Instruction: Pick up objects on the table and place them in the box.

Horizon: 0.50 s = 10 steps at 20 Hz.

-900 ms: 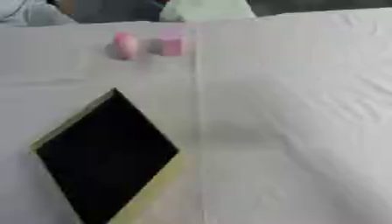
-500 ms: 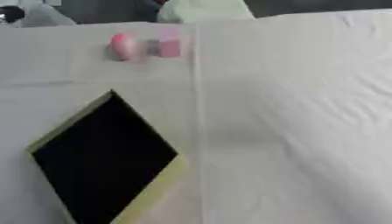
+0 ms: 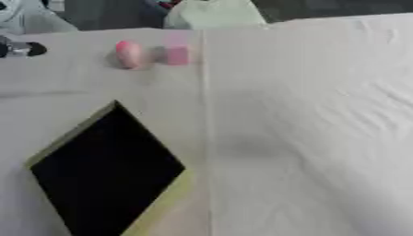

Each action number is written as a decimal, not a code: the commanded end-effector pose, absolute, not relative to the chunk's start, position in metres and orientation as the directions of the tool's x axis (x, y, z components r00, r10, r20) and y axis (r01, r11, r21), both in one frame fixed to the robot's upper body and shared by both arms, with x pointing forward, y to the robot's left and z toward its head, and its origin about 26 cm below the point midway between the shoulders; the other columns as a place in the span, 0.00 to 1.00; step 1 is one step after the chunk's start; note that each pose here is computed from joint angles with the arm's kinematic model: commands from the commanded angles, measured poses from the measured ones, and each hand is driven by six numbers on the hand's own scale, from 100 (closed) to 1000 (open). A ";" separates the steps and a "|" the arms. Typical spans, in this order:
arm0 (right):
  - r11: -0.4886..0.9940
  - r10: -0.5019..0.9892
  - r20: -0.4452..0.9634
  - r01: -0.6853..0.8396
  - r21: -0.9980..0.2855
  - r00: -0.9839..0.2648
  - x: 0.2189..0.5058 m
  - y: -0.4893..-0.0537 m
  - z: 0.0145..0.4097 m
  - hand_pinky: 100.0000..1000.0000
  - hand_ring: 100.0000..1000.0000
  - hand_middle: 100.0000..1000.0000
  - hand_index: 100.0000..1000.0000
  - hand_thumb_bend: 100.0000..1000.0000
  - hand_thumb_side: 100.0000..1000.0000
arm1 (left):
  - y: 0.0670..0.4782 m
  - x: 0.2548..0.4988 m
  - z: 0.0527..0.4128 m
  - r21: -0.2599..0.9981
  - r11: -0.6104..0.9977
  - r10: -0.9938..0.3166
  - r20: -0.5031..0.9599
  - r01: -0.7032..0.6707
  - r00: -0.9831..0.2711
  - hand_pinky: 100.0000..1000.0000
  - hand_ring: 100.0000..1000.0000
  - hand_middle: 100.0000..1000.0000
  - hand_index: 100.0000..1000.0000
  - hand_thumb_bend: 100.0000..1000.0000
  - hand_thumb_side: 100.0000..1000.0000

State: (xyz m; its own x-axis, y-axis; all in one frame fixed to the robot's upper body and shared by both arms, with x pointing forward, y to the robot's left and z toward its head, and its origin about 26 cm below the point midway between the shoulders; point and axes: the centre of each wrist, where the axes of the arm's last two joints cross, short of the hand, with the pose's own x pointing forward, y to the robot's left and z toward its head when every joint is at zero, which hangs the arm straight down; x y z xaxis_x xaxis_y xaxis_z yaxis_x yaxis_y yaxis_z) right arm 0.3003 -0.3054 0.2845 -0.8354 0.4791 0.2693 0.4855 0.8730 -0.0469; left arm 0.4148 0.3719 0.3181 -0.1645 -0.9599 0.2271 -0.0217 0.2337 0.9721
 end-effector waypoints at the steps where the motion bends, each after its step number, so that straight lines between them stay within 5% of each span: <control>1: 0.872 0.486 0.230 0.486 -0.059 -0.843 0.296 -0.306 0.296 0.75 0.71 0.63 0.76 0.22 0.96 | 0.373 0.414 0.332 0.980 0.195 -0.969 0.188 -0.033 -0.158 0.87 0.84 0.86 0.93 0.62 0.23; 10: 0.875 0.479 0.236 0.480 -0.056 -0.845 0.296 -0.305 0.295 0.75 0.71 0.63 0.76 0.22 0.96 | 0.352 0.429 0.328 0.982 0.190 -0.966 0.189 0.011 -0.177 0.88 0.85 0.88 0.93 0.61 0.17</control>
